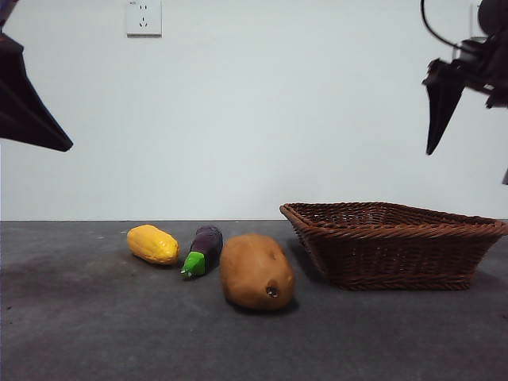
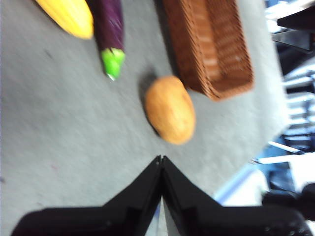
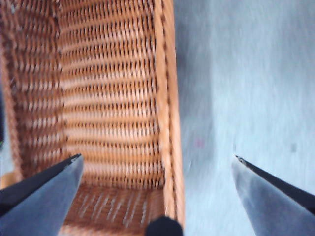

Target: Help me put the vegetables on the table into the basket

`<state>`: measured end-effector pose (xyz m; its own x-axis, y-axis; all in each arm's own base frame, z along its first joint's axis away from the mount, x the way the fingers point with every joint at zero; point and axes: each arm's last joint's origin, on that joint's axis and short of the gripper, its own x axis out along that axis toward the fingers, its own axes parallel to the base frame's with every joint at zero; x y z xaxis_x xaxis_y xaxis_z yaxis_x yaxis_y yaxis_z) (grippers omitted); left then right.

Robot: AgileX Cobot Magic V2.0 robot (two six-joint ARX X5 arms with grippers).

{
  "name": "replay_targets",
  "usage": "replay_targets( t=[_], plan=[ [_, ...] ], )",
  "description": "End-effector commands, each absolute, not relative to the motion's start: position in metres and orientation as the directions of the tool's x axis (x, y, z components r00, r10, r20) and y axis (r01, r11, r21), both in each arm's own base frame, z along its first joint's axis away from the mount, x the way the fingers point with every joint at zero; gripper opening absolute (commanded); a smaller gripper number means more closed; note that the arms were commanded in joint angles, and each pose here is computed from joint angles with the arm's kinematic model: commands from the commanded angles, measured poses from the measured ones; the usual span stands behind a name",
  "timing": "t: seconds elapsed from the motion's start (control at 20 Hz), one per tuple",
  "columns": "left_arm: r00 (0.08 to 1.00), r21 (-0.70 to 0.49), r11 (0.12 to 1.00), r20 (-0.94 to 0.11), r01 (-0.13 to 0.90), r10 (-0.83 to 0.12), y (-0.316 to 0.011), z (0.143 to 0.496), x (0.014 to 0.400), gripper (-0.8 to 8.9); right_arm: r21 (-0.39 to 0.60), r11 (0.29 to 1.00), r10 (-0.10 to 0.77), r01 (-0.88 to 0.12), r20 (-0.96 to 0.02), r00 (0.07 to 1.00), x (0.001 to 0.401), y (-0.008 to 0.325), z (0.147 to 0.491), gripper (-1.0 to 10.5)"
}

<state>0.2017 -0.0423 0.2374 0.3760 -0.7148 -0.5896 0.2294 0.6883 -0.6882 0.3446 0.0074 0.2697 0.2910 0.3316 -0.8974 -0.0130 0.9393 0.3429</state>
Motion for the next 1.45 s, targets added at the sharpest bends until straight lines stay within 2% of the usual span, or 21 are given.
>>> replay_targets(
  t=[0.05, 0.4, 0.5, 0.55, 0.6, 0.7, 0.85, 1.05, 1.3, 1.45],
  plan=[
    [0.382, -0.643, 0.722, -0.619, 0.255, -0.686, -0.044, 0.247, 0.211, 0.06, 0.334, 0.942, 0.332, -0.034, -0.910, 0.247, 0.363, 0.008, 0.255, 5.0],
    [0.368, -0.593, 0.762, -0.669, 0.260, -0.646, -0.057, 0.263, 0.249, 0.06, 0.334, 0.942, 0.335, -0.031, -0.931, 0.148, 0.406, 0.013, 0.205, 5.0],
    [0.349, -0.605, 0.765, -0.683, 0.223, -0.642, -0.060, 0.261, 0.263, 0.09, 0.334, 0.942, 0.336, -0.037, -0.934, 0.126, 0.412, 0.015, 0.195, 5.0],
    [0.336, -0.615, 0.765, -0.691, 0.192, -0.640, -0.061, 0.259, 0.270, 0.09, 0.336, 0.941, 0.338, -0.037, -0.934, 0.117, 0.413, 0.015, 0.191, 4.5],
    [0.328, -0.613, 0.774, -0.706, 0.160, -0.628, -0.062, 0.257, 0.278, 0.11, 0.337, 0.941, 0.339, -0.037, -0.935, 0.108, 0.414, 0.016, 0.187, 3.3],
    [0.330, -0.562, 0.820, -0.757, 0.113, -0.564, -0.063, 0.254, 0.296, 1.01, 0.336, 0.940, 0.340, -0.051, -0.935, 0.102, 0.414, 0.018, 0.185, 0.0],
    [0.352, -0.465, 0.883, -0.818, 0.062, -0.455, -0.067, 0.248, 0.322, 2.91, 0.340, 0.938, 0.345, -0.062, -0.932, 0.108, 0.415, 0.018, 0.186, -0.1],
    [0.318, -0.419, 0.907, -0.866, -0.042, -0.386, -0.070, 0.232, 0.343, 5.12, 0.341, 0.938, 0.346, -0.062, -0.932, 0.109, 0.414, 0.018, 0.191, -0.1],
    [0.284, -0.415, 0.898, -0.887, -0.147, -0.363, -0.073, 0.216, 0.361, 5.14, 0.342, 0.937, 0.347, -0.068, -0.932, 0.108, 0.415, 0.019, 0.209, -0.1],
    [0.271, -0.381, 0.912, -0.903, -0.150, -0.333, -0.082, 0.214, 0.372, 5.13, 0.345, 0.933, 0.354, -0.099, -0.930, 0.097, 0.413, 0.024, 0.218, -0.1]
  ],
)
